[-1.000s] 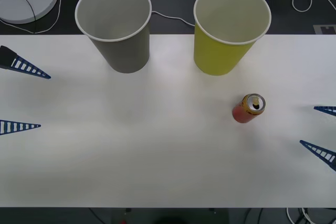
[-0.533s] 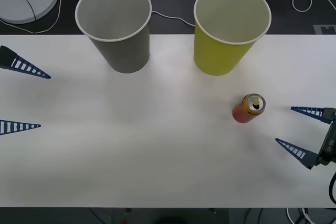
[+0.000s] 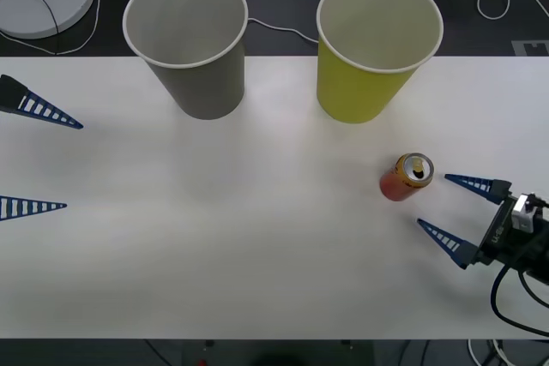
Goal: Put the can into the green bin and the plastic bottle into the gray bin
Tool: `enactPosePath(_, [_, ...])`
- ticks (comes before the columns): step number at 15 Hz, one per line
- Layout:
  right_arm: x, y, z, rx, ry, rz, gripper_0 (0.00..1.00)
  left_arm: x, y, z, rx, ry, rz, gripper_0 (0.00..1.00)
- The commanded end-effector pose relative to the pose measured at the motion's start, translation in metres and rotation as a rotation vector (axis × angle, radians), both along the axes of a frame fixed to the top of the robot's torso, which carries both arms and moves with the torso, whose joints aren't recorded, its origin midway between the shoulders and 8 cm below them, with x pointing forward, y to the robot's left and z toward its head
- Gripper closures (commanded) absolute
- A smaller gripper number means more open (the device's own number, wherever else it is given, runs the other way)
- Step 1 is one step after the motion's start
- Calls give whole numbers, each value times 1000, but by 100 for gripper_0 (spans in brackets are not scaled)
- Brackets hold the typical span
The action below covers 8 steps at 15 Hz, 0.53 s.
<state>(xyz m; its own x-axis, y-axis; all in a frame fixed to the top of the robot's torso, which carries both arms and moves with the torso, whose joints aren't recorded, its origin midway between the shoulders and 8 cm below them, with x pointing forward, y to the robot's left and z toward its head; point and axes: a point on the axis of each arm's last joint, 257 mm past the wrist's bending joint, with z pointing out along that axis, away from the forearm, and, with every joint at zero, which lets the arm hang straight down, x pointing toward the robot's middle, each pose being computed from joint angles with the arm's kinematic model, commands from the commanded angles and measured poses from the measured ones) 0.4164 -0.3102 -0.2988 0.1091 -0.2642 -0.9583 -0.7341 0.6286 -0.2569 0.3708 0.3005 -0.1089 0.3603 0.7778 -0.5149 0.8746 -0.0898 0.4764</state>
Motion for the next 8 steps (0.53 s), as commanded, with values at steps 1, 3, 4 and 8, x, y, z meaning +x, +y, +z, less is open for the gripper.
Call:
enactPosePath(1, [5, 14, -1, 23, -14, -4, 0, 0, 0, 0, 0, 0, 0, 0])
enactPosePath(3, [10, 20, -2, 29, -23, -13, 0, 0, 0, 0, 0, 0, 0, 0])
enactPosePath(4, [13, 23, -1, 36, -26, -16, 0, 0, 0, 0, 0, 0, 0, 0])
enactPosePath(8, [27, 35, -2, 45, -42, -41, 0, 0, 0, 0, 0, 0, 0, 0])
